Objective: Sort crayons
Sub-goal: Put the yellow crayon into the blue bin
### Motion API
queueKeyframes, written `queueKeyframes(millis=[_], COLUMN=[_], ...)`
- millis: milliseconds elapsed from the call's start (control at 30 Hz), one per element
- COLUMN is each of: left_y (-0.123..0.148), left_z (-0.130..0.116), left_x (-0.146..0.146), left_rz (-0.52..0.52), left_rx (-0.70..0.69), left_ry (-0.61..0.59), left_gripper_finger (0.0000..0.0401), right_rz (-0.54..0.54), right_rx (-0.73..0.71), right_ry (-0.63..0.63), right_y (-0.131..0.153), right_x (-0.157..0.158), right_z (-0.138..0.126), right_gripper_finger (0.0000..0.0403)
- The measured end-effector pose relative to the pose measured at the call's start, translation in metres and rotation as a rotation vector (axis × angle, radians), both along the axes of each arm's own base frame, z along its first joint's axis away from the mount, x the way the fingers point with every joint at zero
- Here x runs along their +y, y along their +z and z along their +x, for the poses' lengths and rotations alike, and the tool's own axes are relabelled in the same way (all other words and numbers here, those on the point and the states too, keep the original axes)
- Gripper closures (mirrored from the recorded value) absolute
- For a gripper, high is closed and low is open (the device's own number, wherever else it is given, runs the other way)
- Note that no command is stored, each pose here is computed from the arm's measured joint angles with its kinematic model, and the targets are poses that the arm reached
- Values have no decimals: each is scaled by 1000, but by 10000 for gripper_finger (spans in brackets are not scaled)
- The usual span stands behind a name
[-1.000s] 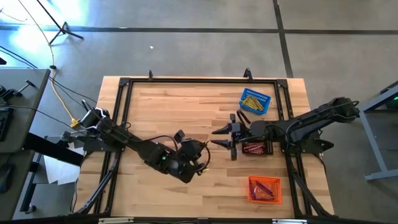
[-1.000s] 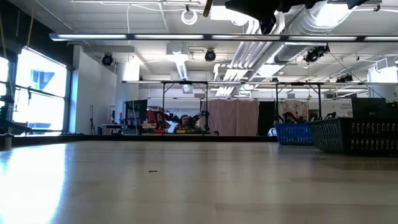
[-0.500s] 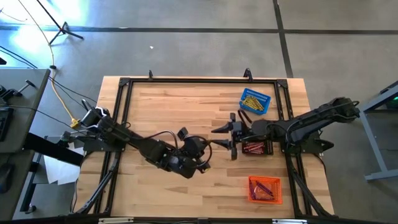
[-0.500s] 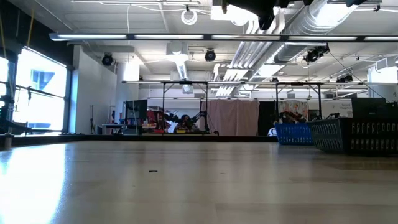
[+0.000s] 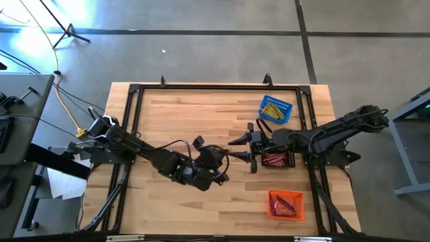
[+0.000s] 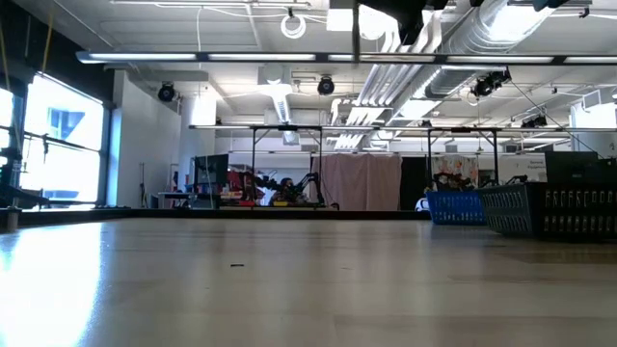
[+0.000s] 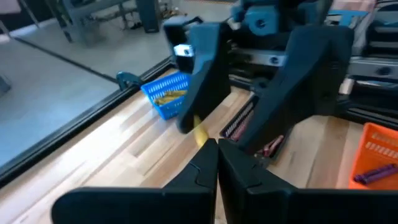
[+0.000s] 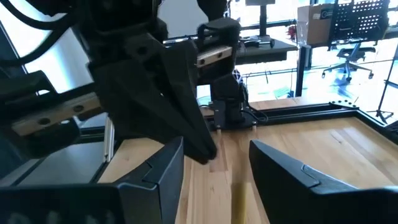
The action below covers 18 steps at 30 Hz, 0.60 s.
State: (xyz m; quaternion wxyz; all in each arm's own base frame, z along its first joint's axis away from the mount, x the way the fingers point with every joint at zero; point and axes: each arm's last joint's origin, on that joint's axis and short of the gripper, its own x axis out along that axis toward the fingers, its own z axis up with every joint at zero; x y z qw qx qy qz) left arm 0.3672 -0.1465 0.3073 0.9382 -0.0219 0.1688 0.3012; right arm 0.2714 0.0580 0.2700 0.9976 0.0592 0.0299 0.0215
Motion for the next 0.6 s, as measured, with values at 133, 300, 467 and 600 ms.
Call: queueKeyframes(millis=[133, 300, 467, 600], left_y=[3, 3, -3, -14], left_z=[1, 1, -5, -16], left_x=[-3, -3, -10, -19], left_rz=[27, 37, 13, -74], left_rx=[-6, 1, 71, 177], left_ry=[-22, -26, -90, -153], left_gripper_finger=[401, 401, 401, 401], right_rz=[1, 0, 17, 26], right_rx=[-1, 8, 165, 373], right_ry=[14, 27, 28, -3], right_y=[0, -1, -16, -35], right_x=[1, 1, 0, -6], right_z=[0, 0, -2, -7], right_gripper_finger=[234, 258, 305, 320])
